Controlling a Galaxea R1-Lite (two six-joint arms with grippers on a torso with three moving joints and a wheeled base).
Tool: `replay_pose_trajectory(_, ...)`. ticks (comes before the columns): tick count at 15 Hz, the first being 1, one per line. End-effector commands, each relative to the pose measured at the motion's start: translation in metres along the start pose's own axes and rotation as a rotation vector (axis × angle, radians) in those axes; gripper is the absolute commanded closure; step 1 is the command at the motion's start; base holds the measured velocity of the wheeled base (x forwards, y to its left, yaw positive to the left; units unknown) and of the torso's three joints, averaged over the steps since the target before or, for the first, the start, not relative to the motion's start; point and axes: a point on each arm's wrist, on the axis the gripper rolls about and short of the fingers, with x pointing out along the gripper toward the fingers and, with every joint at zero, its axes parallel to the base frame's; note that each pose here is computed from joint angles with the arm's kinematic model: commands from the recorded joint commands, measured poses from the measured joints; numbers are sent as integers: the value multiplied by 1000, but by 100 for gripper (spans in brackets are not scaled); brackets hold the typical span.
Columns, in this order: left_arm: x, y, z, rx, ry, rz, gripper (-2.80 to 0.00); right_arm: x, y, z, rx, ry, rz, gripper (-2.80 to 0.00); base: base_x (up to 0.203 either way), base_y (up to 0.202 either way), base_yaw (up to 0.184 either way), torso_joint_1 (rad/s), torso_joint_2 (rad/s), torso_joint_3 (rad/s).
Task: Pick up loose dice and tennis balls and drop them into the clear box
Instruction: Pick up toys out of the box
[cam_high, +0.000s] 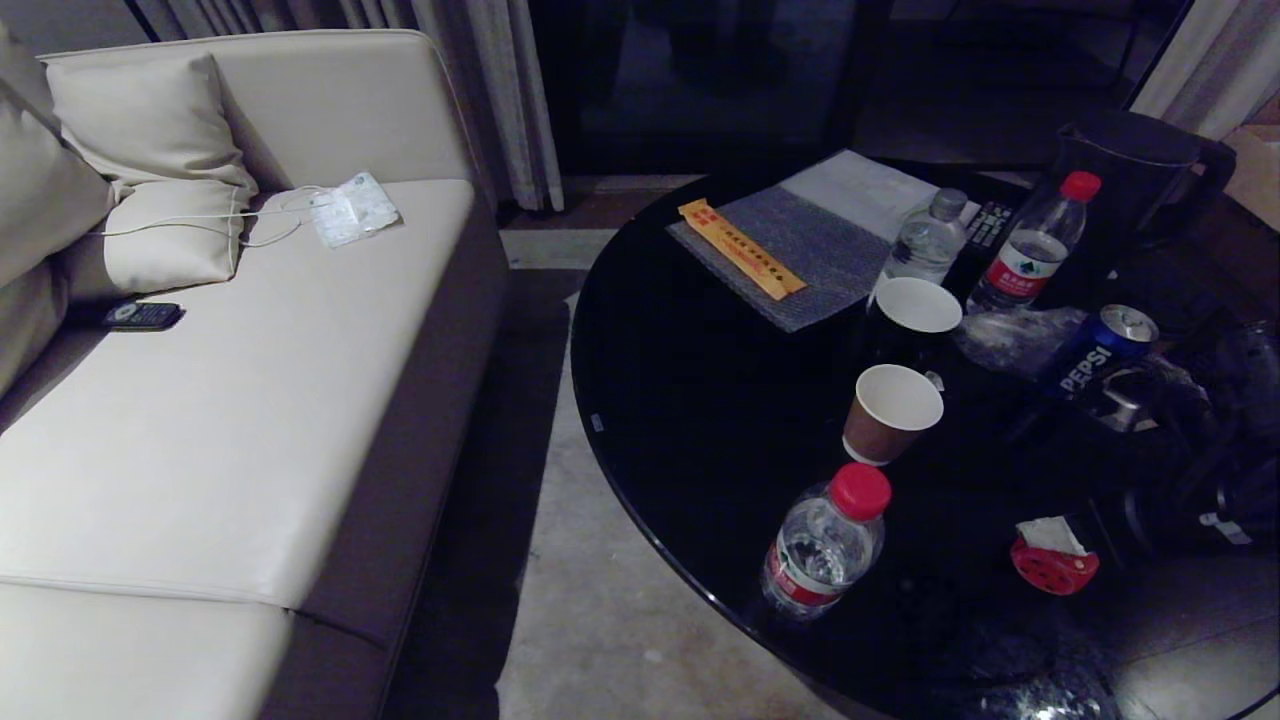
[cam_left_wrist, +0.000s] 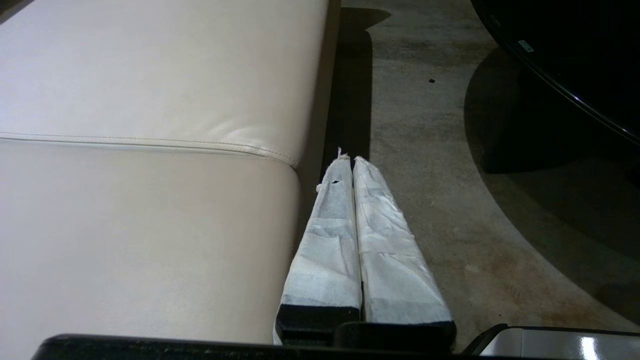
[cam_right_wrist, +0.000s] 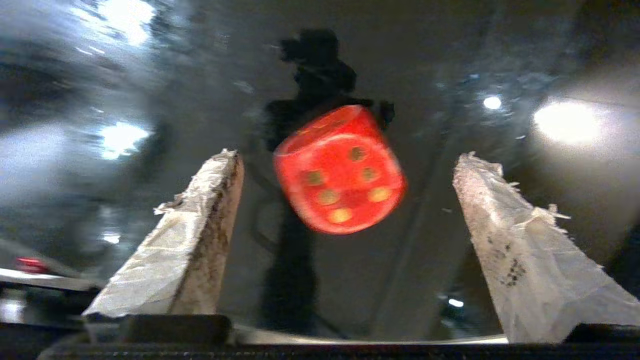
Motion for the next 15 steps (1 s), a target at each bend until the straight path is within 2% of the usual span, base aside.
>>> replay_pose_trajectory(1,0,0,0,0,3,1,0,10,-5,-1,-39,39,-6,-280,0,0,0,0,0,0)
replay_pose_trajectory(15,0,0,0,1,3,1,0,36,-16,-8,-34,137,-1,-280,0,0,0,0,0,0)
